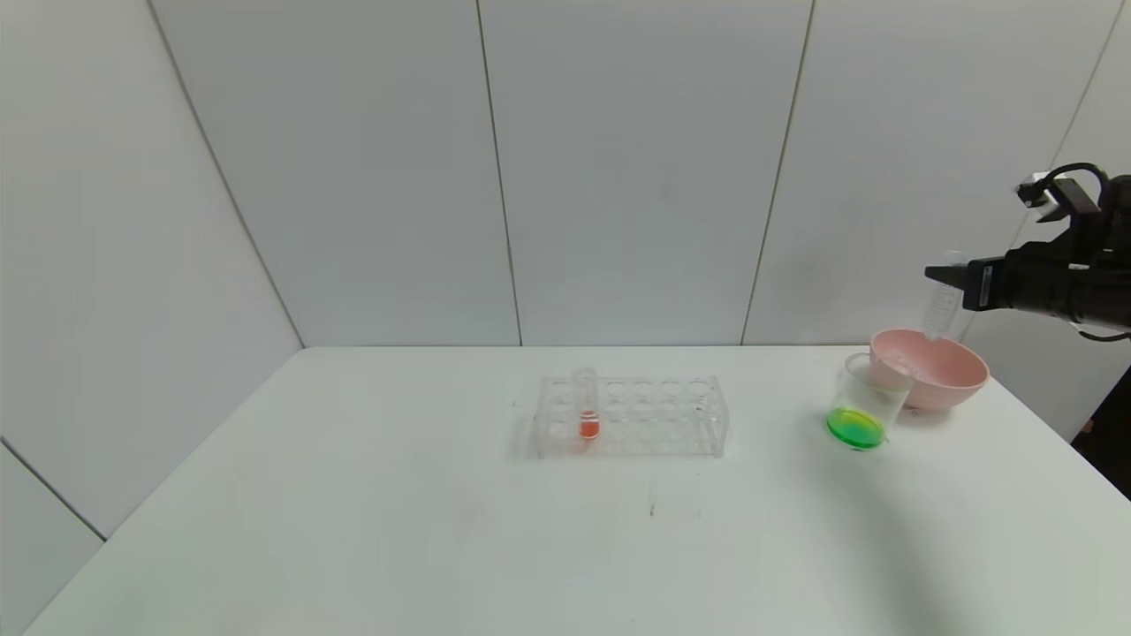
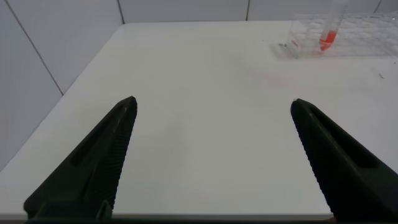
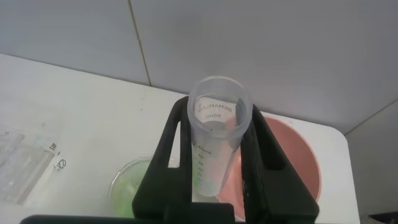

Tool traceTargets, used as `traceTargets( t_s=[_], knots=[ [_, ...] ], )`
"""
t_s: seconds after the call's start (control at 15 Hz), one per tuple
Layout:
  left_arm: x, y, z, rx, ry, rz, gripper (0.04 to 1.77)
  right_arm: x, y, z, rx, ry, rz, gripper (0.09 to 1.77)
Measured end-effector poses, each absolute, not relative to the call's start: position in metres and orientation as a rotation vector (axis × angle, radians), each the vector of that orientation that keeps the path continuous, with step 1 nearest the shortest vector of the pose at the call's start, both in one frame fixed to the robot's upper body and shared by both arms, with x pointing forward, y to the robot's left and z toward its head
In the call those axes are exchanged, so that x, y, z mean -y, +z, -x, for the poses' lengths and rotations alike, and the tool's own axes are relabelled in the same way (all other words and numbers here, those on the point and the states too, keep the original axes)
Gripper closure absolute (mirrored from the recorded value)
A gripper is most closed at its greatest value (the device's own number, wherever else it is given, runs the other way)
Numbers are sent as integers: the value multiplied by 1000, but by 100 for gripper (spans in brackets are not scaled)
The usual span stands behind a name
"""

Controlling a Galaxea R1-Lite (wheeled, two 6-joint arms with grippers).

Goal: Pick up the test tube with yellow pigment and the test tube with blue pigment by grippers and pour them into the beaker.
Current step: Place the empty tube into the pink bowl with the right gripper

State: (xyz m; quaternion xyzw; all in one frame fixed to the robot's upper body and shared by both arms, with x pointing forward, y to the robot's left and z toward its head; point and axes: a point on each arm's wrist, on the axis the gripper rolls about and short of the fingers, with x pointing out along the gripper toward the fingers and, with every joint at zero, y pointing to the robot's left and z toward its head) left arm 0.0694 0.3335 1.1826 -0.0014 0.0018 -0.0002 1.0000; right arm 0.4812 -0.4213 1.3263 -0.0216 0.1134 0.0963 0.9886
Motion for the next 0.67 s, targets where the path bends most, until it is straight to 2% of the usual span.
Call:
traceTargets(
  t_s=[0.67],
  knots=[
    [-334,1183,-69,-4,0,3,5,443,1270,-560,-221,138,7,135]
  ],
)
